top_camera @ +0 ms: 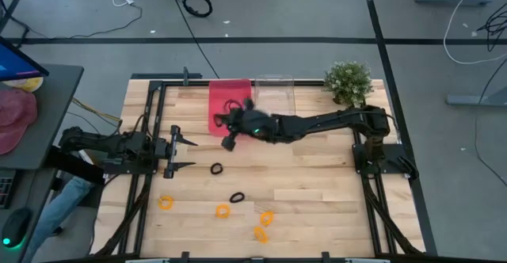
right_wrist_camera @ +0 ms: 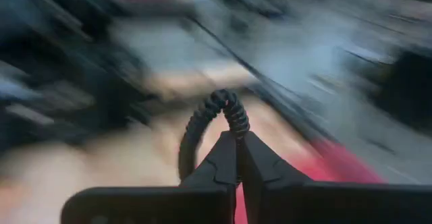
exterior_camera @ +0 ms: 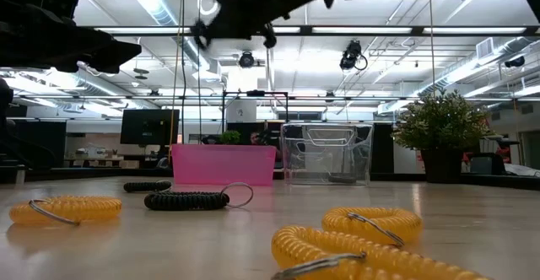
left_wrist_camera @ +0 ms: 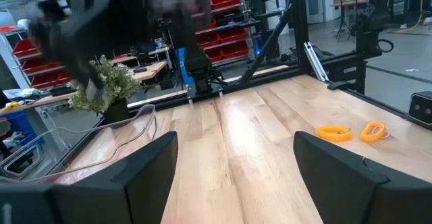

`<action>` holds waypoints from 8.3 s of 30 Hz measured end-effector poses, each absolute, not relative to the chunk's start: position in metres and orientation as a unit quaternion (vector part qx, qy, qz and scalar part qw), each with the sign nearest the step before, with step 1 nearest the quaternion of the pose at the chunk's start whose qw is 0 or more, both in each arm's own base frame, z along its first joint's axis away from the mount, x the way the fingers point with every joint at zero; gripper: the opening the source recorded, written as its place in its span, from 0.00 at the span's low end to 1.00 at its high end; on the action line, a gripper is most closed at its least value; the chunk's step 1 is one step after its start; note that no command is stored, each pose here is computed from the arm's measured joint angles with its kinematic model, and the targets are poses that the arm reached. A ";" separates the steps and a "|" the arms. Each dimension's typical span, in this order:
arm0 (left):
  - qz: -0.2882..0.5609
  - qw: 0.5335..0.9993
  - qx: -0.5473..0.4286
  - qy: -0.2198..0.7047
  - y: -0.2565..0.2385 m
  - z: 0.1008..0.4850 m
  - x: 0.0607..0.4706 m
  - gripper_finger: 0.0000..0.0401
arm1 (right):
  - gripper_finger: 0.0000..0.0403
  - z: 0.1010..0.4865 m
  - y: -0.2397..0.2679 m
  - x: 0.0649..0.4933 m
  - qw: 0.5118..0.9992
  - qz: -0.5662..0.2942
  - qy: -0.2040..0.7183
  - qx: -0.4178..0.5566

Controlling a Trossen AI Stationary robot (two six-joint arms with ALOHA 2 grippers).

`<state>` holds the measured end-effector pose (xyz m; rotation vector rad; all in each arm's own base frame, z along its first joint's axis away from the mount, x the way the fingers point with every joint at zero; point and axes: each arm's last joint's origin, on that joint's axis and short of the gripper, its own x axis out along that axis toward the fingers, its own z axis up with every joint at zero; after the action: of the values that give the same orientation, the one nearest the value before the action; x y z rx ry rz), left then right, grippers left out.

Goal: Sort spring keychains
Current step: Put the black spring keychain into the transparent bin

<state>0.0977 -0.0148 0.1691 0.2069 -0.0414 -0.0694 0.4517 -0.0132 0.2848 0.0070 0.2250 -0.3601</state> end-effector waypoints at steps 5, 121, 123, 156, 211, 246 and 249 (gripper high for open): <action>-0.035 0.994 0.103 -0.021 -0.015 0.169 0.098 0.74 | 0.00 0.297 -0.035 0.410 0.993 -0.102 -0.003 0.059; -0.035 0.994 0.103 -0.021 -0.015 0.169 0.098 0.74 | 0.82 0.242 -0.058 0.261 0.953 -0.259 -0.071 0.137; -0.035 0.994 0.103 -0.021 -0.015 0.169 0.098 0.74 | 0.82 0.248 -0.056 0.261 0.955 -0.242 -0.098 0.139; -0.035 0.994 0.103 -0.021 -0.015 0.169 0.098 0.74 | 0.82 0.306 -0.002 0.266 0.955 0.029 -0.266 0.126; -0.035 0.994 0.103 -0.021 -0.015 0.169 0.098 0.74 | 0.82 0.308 0.124 0.431 0.963 -0.004 0.255 -0.089; -0.035 0.994 0.103 -0.021 -0.015 0.169 0.098 0.74 | 0.82 0.152 0.155 0.452 0.890 0.051 0.453 -0.007; -0.035 0.994 0.103 -0.021 -0.015 0.169 0.098 0.74 | 0.82 0.145 0.153 0.451 0.892 0.045 0.449 0.003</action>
<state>0.0977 -0.0148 0.1690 0.2069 -0.0412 -0.0694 0.4512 0.1529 0.1455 0.0072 0.9322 0.0939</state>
